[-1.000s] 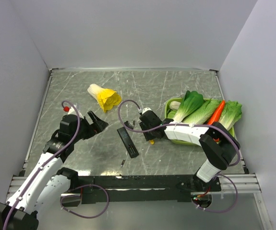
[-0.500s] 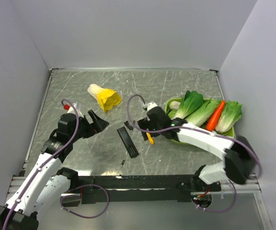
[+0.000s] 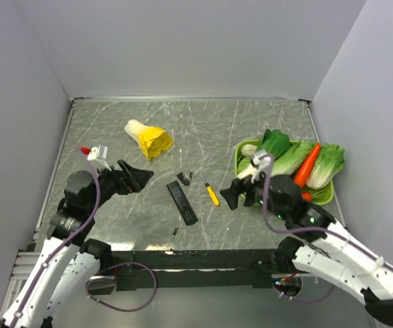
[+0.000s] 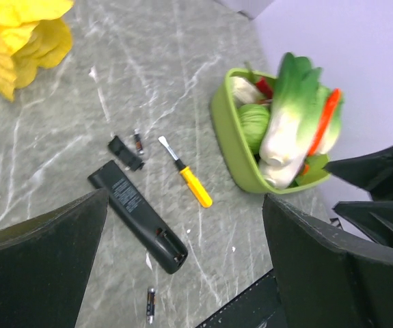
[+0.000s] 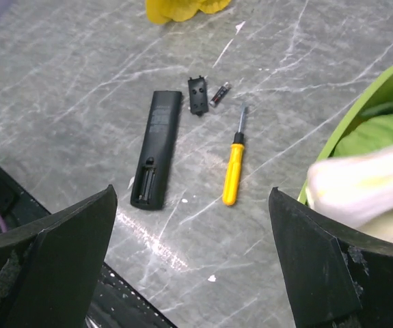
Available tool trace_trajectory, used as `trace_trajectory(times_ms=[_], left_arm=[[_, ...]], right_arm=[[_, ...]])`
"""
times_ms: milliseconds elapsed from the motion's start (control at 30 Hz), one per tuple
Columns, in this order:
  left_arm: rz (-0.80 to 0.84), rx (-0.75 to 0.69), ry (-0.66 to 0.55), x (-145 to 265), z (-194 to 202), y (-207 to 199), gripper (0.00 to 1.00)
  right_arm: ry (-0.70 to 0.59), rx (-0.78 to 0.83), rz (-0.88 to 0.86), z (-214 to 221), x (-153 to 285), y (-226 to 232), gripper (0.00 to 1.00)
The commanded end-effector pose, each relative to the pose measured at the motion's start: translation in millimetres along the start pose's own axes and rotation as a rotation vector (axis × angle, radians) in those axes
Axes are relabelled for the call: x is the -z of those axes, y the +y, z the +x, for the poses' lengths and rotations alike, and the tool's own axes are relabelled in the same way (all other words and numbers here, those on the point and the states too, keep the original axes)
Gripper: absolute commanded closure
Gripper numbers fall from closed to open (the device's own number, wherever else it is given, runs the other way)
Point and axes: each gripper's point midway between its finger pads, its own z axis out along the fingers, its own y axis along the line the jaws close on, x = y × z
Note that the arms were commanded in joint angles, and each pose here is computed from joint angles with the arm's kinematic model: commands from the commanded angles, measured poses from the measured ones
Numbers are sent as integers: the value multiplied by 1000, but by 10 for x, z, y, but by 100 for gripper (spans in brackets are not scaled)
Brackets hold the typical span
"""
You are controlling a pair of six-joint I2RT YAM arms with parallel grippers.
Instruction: Unload the batteries from the remote control
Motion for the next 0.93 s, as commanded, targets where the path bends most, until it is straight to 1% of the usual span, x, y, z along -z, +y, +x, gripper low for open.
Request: trace_trajectory(times_ms=[0,100,233,400,900], left_arm=[[145,-66,-91,87,-83,-212,1],[140,-69,-90,101,-79,-206,1],[147,-75,-67,117,-63,-236,1],[156,-77,-54,113,-40,-248,1],[153,-73,-57,123,-40,-245,1]], right_arm=[[-136,-85,-51,-50,136,40,0],[-177,-118,-19,-135,225,-17,0],[-146,-119,54,-107,184,-128,0],[-116,-102,80,-86,116,-158,0],[-121,-87,61,-155,103,-109,0]])
